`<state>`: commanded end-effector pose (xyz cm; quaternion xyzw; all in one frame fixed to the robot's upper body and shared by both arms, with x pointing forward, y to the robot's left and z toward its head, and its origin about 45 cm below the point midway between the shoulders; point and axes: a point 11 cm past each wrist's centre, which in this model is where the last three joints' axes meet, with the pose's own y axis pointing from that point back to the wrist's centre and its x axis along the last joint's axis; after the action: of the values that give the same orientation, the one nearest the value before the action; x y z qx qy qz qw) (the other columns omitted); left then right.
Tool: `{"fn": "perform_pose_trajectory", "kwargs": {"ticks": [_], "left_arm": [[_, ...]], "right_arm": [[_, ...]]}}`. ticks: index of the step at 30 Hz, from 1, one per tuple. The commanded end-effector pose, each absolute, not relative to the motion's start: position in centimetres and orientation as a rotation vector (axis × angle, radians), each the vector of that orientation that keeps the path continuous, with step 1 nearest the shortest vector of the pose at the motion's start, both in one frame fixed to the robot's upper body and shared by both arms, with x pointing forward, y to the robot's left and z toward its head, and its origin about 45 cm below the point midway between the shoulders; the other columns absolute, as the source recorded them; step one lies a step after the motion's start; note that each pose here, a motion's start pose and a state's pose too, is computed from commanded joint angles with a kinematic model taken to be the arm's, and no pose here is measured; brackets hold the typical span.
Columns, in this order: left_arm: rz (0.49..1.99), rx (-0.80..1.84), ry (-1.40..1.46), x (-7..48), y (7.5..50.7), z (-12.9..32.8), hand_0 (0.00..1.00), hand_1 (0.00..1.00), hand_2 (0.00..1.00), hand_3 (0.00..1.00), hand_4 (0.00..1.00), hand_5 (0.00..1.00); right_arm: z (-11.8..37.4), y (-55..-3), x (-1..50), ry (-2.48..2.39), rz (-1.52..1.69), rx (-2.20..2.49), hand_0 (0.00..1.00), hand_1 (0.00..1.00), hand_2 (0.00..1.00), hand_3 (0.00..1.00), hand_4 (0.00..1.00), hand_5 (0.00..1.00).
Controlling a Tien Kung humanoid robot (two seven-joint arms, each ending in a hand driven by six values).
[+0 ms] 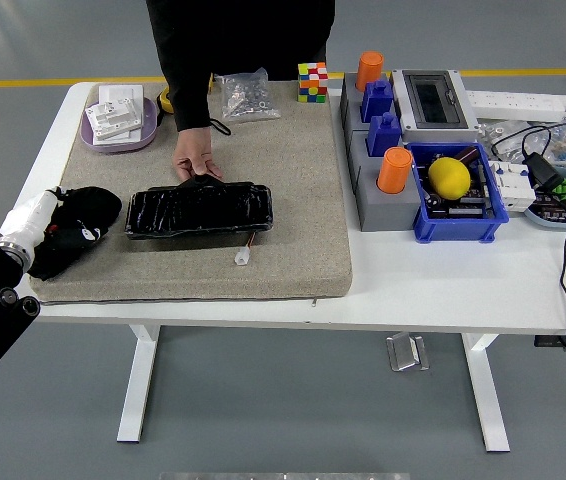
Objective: Pick the rag up,wipe the panel,place it on the desk
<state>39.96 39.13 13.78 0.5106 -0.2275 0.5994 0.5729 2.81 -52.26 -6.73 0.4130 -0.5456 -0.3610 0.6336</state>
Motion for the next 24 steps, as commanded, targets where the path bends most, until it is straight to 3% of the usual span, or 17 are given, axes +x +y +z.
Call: {"fn": "perform_pose_trajectory", "kwargs": {"ticks": [1,2,8,9,13,14,20,21,24], "left_arm": [[1.406,1.197,-0.533,39.95,39.13,13.76,0.7,0.793,0.871,0.863,0.823,0.366],[1.404,1.204,-0.531,39.93,39.15,13.69,0.634,0.749,0.855,0.857,0.765,0.297],[1.404,1.214,-0.536,39.93,39.2,13.59,0.634,0.749,0.855,0.857,0.765,0.297],[1.406,1.217,-0.539,39.93,39.24,13.58,0.537,0.659,0.833,0.796,0.741,0.287],[1.416,1.217,-0.545,39.93,39.29,13.6,0.537,0.659,0.833,0.796,0.741,0.287],[1.419,1.214,-0.55,39.96,39.25,13.65,0.484,0.521,0.815,0.694,0.695,0.26],[1.43,1.198,-0.554,40.01,39.09,13.68,0.484,0.521,0.815,0.694,0.695,0.26],[1.43,1.196,-0.556,40.0,39.06,13.68,0.436,0.4,0.74,0.574,0.64,0.246],[1.437,1.187,-0.556,40.0,39.03,13.66,0.436,0.4,0.74,0.574,0.64,0.246]], "right_arm": [[-6.72,-52.28,2.82,-1.248,-0.825,0.944,0.726,0.576,0.667,0.577,0.998,0.424],[-6.7,-52.32,2.85,-1.253,-0.826,0.943,0.725,0.576,0.667,0.577,0.998,0.424],[-6.7,-52.32,2.87,-1.257,-0.827,0.944,0.725,0.576,0.667,0.577,0.998,0.424],[-6.7,-52.32,2.88,-1.257,-0.826,0.944,0.724,0.576,0.667,0.577,0.998,0.426],[-6.68,-52.33,2.92,-1.255,-0.826,0.945,0.724,0.576,0.667,0.577,0.998,0.426],[-6.67,-52.36,2.93,-1.256,-0.826,0.944,0.724,0.576,0.667,0.577,0.998,0.426],[-6.63,-52.43,2.93,-1.255,-0.825,0.943,0.723,0.576,0.667,0.577,0.998,0.426],[-6.62,-52.43,2.95,-1.255,-0.825,0.943,0.723,0.576,0.667,0.577,0.998,0.427],[-6.63,-52.41,3.0,-1.257,-0.825,0.944,0.723,0.576,0.667,0.577,0.998,0.427]]}}
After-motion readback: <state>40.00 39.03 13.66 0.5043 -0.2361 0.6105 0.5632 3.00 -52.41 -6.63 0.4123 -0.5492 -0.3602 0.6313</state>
